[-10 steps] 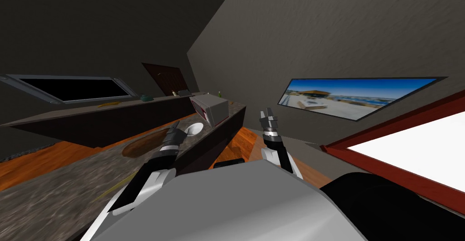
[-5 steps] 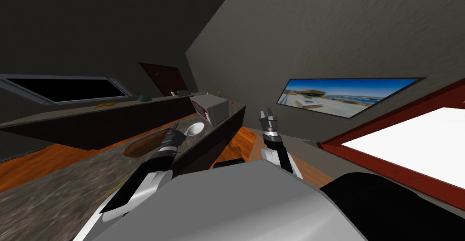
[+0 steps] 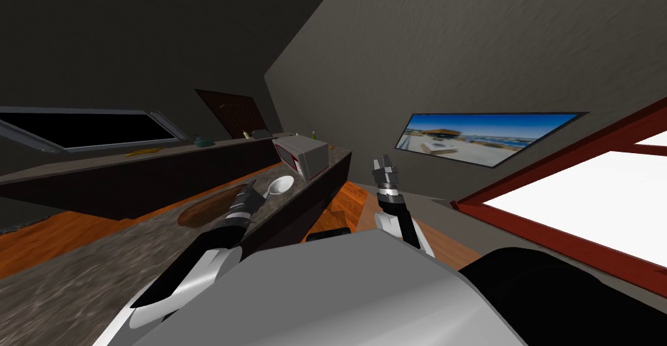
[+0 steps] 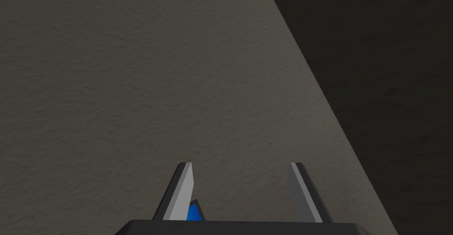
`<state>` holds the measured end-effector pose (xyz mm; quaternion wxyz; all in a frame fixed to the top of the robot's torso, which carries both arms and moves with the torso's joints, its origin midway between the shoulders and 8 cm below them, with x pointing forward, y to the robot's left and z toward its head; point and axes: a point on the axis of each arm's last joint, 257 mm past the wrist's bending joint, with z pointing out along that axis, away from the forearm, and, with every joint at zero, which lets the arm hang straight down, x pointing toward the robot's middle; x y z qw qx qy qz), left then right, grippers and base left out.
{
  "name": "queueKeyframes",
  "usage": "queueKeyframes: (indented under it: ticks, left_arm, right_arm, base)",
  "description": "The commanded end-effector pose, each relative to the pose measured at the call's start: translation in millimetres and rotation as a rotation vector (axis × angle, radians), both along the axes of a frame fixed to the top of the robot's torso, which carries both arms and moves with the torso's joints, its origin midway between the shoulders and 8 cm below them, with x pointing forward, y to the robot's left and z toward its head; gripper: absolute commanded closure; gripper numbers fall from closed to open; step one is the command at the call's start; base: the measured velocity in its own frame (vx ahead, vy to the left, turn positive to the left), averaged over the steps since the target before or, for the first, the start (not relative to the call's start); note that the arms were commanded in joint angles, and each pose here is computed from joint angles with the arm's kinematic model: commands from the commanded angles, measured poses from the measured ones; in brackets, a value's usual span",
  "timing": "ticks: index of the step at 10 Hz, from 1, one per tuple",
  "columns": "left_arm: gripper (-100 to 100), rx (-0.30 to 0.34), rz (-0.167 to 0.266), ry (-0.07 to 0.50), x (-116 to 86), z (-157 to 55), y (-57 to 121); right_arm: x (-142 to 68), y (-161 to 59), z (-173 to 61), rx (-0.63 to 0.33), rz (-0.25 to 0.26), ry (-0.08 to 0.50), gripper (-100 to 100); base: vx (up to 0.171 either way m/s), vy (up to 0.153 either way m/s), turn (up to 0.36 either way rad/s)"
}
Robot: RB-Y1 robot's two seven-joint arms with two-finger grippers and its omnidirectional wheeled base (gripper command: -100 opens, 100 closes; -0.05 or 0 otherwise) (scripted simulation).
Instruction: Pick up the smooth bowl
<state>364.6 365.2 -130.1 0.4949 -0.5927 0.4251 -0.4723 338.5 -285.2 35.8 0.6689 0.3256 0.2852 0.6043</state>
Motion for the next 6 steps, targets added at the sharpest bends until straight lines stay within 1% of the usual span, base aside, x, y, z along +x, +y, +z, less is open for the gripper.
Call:
queueKeyframes:
  ticks: [1, 2, 3, 4, 5, 6]
  left_arm:
    - [-100, -0.014, 0.005, 0.031, -2, -7, 1.8]
    - [-100, -0.033, 0.011, 0.06, -5, -12, 5.3]
    - [-100, -0.035, 0.013, 0.071, -5, -15, 5.6]
    - [-100, -0.054, 0.018, 0.104, -8, -22, 9.1]
    - [-100, -0.055, 0.019, 0.111, -8, -24, 9.3]
    - [-100, -0.073, 0.025, 0.144, -11, -30, 12.7]
  right_arm:
    - [0, 0, 0, 0.0, 0.0, 0.0, 0]
    - [0, 0, 0, 0.0, 0.0, 0.0, 0]
    - [0, 0, 0, 0.0, 0.0, 0.0, 0]
    - [0, 0, 0, 0.0, 0.0, 0.0, 0]
    - [0, 0, 0, 0.0, 0.0, 0.0, 0]
    - [0, 0, 0, 0.0, 0.0, 0.0, 0]
  base:
    - [-0.001, 0.026, -0.027]
    - [-0.002, 0.022, -0.046]
    - [-0.001, 0.02, -0.024]
    - [0.004, 0.019, -0.049]
    - [0.006, 0.016, -0.018]
    - [0.015, 0.009, -0.042]
